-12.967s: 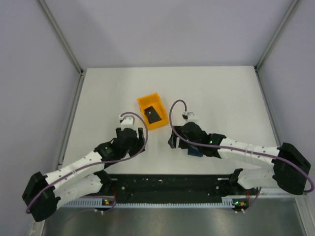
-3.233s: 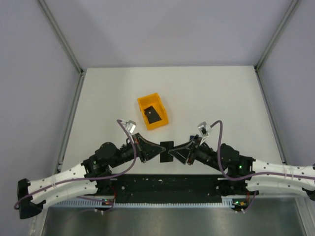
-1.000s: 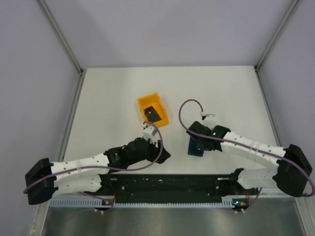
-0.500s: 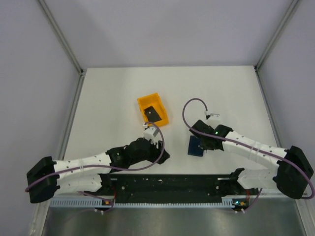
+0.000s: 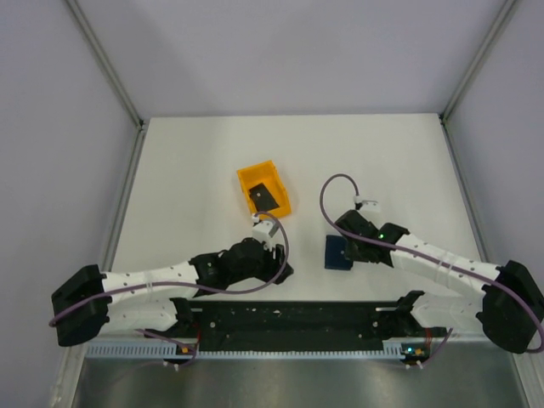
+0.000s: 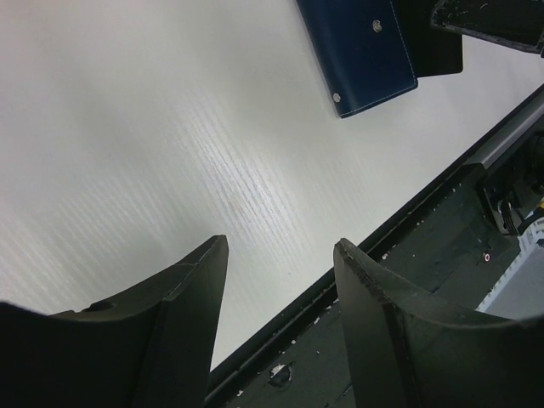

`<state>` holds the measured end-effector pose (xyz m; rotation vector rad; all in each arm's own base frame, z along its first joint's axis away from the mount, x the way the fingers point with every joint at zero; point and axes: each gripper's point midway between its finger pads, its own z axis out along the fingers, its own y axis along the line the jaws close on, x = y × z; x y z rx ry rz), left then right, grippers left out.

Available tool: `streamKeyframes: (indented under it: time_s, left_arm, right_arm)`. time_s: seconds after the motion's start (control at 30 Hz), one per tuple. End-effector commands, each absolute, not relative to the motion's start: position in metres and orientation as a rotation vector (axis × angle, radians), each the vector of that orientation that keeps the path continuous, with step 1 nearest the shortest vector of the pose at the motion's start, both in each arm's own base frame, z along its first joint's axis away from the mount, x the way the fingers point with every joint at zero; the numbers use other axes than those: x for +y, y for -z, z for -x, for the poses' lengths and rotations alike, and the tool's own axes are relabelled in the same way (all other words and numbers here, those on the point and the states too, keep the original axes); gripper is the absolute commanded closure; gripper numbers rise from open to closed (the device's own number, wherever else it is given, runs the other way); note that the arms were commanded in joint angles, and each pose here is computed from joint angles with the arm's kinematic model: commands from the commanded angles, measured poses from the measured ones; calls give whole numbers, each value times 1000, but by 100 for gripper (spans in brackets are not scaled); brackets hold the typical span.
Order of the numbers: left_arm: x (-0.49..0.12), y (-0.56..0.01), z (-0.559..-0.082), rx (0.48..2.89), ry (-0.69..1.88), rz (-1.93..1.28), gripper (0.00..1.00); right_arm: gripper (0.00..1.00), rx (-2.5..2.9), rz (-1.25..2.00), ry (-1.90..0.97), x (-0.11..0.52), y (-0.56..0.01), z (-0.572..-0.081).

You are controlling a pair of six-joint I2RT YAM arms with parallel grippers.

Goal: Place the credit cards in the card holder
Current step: Turn over the card slot in the card holder.

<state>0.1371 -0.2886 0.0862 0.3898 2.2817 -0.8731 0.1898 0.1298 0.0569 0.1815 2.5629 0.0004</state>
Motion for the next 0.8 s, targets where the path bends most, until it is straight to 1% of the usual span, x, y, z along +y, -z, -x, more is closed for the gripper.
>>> streamKeyframes:
  time_s: [0.0,0.13,0.23,0.27,0.47,0.63,0.77]
  left_arm:
    - [-304,-109,-146,2205,930,-381,41]
    - [-309,-109,-151,2196,908,-385,44]
    - [-312,-109,-158,2187,881,-385,48]
    - [-314,-110,-160,2181,875,-383,52]
    - [-326,-101,-171,2205,829,-380,55]
    - [-338,-88,-176,2234,805,-403,60]
    - [-347,-76,-177,2269,791,-438,67]
  right_arm:
    - [100,2520,-185,-125,143,-64,-197]
    - [100,2480,-180,-204,147,-70,-197]
    - [100,2449,-161,-268,152,-74,-198]
    - [100,2441,-152,-295,154,-75,-197]
    - [100,2405,-119,-384,163,-78,-197]
    - [100,2377,-100,-454,170,-83,-197]
    - [100,2371,-78,-488,175,-84,-196]
